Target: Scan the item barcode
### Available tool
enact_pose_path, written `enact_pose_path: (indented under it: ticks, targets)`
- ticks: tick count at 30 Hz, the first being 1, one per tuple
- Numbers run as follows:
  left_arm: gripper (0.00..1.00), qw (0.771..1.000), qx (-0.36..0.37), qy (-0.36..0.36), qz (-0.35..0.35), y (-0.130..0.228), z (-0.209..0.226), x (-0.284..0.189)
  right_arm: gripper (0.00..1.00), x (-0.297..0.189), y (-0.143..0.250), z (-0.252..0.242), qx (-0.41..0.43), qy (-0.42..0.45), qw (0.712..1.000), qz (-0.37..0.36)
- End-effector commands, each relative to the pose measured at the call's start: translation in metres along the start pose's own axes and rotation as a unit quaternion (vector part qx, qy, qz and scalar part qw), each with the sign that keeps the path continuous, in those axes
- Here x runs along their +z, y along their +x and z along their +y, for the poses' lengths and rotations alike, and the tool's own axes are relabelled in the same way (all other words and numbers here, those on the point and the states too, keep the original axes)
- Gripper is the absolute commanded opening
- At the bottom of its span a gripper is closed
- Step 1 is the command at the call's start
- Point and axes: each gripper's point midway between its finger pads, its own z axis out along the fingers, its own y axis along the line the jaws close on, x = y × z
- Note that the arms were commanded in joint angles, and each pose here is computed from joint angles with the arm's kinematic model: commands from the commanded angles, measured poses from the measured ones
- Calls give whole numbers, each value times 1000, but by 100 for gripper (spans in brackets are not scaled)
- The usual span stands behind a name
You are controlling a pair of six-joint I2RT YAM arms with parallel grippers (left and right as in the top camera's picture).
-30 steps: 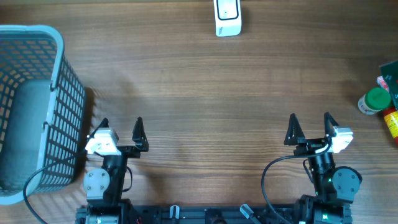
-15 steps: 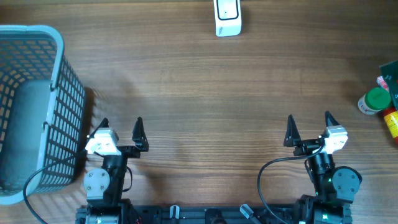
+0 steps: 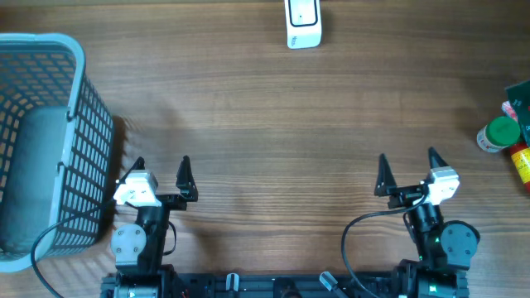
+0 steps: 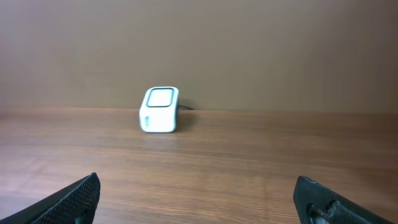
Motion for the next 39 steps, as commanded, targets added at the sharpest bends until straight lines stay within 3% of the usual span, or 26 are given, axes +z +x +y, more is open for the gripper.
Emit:
enact_pose_path:
  ticks: [1,5,10,39]
  targets:
    - [100,1000,10,-4,0,1,1,0,100,0,-2,15,-8,-34,999,-4]
    - [100,1000,10,-4,0,1,1,0,100,0,-2,13,-8,-28,1000,-5]
    - [100,1000,10,-4,0,1,1,0,100,0,0,-12,-6,47,999,-1]
    - [100,1000,10,-4,1,2,2,0,100,0,0,-13,-6,49,999,-1]
